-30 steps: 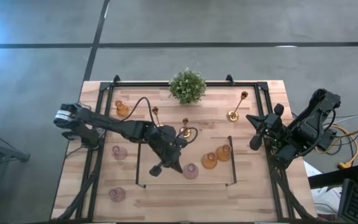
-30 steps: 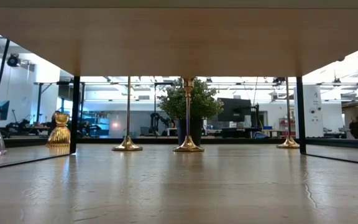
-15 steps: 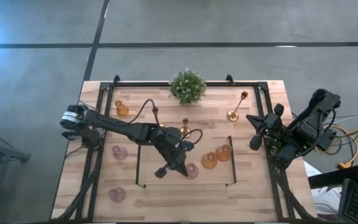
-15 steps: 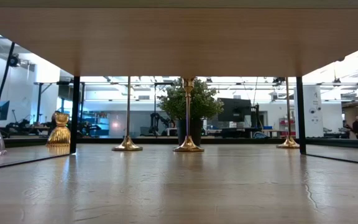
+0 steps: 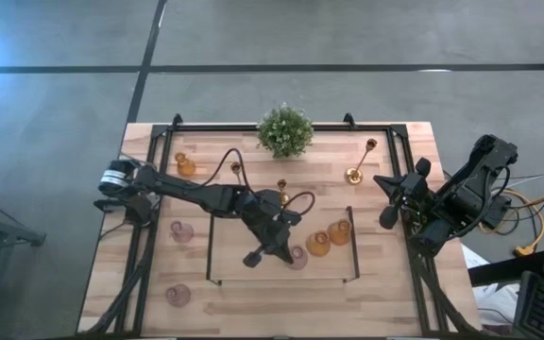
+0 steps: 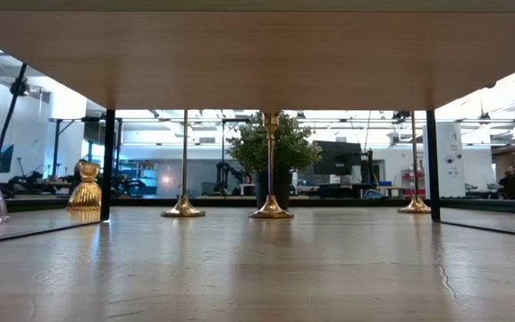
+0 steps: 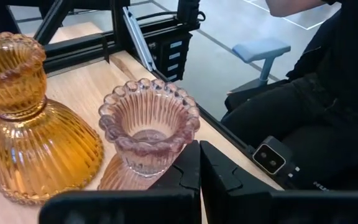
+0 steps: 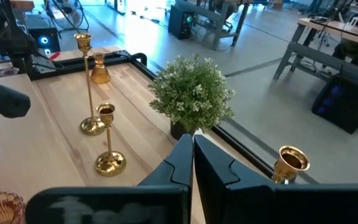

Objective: Pick & Place candle stick holders
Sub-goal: Put the top violet candle holder on the shelf

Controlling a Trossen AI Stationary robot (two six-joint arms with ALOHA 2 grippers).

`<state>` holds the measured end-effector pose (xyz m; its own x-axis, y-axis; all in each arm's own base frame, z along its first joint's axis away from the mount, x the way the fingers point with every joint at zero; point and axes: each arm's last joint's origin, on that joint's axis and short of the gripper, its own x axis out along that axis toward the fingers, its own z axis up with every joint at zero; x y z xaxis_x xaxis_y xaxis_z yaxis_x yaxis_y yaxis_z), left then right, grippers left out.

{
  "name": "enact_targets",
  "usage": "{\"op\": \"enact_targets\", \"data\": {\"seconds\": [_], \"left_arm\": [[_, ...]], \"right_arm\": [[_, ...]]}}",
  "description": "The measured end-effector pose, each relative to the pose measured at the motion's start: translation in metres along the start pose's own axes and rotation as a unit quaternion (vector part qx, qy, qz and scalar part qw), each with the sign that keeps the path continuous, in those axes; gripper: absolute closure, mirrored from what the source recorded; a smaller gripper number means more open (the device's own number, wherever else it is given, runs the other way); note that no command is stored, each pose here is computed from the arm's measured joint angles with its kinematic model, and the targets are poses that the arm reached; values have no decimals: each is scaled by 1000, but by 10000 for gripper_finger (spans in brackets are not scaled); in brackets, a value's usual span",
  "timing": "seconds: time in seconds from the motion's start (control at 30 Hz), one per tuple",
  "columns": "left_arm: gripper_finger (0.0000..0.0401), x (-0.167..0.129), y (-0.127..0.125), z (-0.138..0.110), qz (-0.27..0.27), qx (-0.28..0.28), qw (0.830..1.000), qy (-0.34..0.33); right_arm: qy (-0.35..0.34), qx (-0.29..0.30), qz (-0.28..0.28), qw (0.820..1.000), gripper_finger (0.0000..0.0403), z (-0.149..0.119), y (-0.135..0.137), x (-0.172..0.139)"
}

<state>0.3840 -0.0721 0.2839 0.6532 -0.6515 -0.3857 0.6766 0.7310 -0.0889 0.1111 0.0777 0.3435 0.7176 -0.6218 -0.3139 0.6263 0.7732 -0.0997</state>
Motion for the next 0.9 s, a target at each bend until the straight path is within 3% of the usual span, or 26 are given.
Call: {"op": "enact_targets", "data": {"seconds": [0.27,0.43,0.6,0.9], "left_arm": [[401,-7,-6,-1,-8,-31,999,42],[401,-26,-22,15,-9,-39,997,67],[401,-57,-46,28,76,-27,991,104],[401,-123,-96,47,240,-20,963,117]], "right_arm": [[1,0,0,1000,395,0,0,0],[1,0,0,1000,395,0,0,0],[9,1,2,1000,395,-1,0,0],[12,2,3,1000,395,-1,0,0]]}}
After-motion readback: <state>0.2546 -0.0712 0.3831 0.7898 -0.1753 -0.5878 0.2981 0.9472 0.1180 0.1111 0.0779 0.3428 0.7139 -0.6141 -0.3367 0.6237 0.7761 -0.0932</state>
